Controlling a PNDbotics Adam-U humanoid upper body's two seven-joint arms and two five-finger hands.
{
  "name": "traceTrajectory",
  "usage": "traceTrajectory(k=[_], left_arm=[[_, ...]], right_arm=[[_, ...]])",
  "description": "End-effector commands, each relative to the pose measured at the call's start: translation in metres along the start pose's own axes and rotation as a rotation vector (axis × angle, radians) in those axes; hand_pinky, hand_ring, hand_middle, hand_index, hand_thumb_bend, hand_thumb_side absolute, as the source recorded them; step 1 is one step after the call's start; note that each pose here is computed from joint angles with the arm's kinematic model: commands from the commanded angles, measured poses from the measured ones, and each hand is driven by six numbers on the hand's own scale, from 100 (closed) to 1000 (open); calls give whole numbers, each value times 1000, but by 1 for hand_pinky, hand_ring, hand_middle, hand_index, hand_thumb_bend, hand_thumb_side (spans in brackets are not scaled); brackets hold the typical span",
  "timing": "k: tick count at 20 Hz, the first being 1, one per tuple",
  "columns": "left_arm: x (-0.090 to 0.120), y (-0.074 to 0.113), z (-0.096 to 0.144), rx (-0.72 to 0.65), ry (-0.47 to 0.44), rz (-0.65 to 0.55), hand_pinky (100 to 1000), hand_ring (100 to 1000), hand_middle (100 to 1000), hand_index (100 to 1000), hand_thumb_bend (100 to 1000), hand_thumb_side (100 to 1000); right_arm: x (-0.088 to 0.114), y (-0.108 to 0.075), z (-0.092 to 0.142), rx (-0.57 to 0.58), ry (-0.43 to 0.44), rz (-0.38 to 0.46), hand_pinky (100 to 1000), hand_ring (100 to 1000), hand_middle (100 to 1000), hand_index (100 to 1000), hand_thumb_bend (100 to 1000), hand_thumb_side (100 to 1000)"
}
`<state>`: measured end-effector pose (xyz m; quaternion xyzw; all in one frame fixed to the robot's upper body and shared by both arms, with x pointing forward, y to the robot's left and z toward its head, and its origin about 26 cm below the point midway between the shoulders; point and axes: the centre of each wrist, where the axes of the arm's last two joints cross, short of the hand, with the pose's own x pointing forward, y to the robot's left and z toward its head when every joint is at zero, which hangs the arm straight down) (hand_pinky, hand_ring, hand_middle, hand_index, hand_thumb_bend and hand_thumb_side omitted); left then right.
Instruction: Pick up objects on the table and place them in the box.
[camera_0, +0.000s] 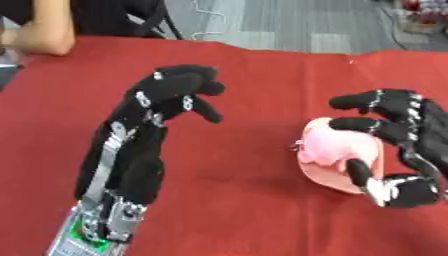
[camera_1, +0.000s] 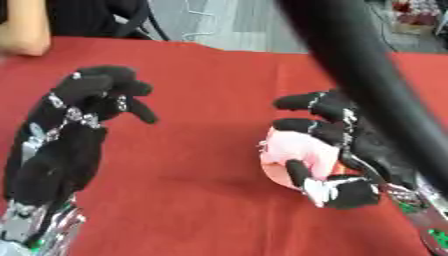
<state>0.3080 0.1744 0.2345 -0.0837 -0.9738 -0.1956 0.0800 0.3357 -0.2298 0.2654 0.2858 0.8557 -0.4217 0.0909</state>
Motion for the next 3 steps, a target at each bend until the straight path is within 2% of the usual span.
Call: traceTrajectory(k=[1, 2, 3], left_arm=[[4, 6, -3, 14, -17, -24, 535, 763, 768, 845, 100, 820], [4, 7, -2, 30, -14, -26, 532, 761, 766, 844, 100, 822], [4, 7, -2, 40, -11, -29, 527, 758, 762, 840, 100, 823]], right_arm=[[18, -20, -2, -100, -3, -188, 307, 565, 651, 911, 100, 957], [27, -13, 7, -137, 22, -337, 308, 567, 648, 969, 100, 957], [29, -12, 12, -161, 40, -450, 345, 594, 672, 1000, 100, 971]])
